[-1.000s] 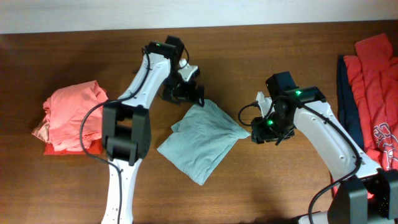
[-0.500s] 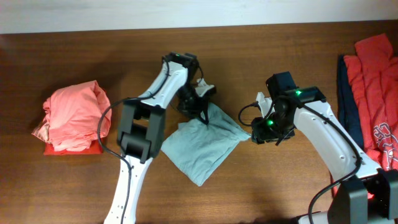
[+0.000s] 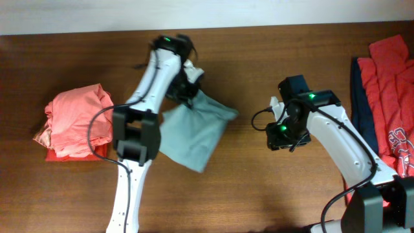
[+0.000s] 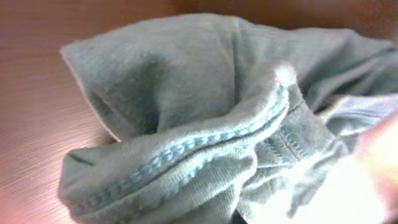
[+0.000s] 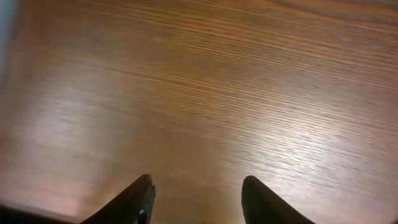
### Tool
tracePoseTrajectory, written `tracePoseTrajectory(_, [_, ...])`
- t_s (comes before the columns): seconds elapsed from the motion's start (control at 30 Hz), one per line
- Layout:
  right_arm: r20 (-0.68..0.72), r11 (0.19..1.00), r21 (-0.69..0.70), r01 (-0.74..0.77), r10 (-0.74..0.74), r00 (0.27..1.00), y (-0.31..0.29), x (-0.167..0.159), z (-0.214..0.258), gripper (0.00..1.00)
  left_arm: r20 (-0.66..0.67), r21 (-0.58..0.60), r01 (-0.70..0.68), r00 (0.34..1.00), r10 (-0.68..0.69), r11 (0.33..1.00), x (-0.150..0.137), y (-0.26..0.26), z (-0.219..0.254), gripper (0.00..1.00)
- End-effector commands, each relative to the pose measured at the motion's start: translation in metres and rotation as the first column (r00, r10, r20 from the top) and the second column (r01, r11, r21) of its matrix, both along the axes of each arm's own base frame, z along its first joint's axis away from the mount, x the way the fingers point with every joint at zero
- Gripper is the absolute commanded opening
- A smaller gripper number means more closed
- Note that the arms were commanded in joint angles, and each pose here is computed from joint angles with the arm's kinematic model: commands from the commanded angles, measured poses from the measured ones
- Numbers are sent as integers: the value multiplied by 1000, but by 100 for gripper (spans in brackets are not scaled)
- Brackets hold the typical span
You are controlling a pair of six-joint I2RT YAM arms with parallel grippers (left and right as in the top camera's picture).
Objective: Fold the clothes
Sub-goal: 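Carry the blue shirt leftward with the left gripper onto the salmon pile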
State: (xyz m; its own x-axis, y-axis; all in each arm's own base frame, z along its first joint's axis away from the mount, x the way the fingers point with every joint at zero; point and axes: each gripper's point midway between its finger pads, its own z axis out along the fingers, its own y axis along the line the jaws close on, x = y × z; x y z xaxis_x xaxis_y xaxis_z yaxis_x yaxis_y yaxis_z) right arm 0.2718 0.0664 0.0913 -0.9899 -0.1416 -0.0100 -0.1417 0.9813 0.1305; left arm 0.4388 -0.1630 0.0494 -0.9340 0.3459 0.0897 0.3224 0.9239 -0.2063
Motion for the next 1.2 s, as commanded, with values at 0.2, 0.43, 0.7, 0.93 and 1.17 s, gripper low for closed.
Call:
tracePoseTrajectory(0.2, [21, 993, -56, 104, -103, 994, -41, 6, 6, 50, 151, 191, -384, 921, 360, 903, 20, 125, 66, 1])
tracePoseTrajectory(0.43, [21, 991, -50, 127, -126, 992, -46, 7, 6, 50, 190, 170, -464, 881, 434, 869, 18, 163, 91, 1])
tracePoseTrajectory(0.7, [25, 991, -51, 127, -126, 992, -47, 8, 6, 50, 305, 98, -539, 816, 491, 836, 10, 179, 150, 1])
tracePoseTrajectory(0.93, [22, 991, -51, 127, -126, 992, -47, 7, 6, 50, 394, 130, -567, 782, 482, 814, 3, 194, 178, 1])
tracePoseTrajectory(1.17, [19, 991, -51, 127, -126, 992, -47, 6, 6, 50, 396, 132, -567, 782, 481, 813, 3, 194, 178, 1])
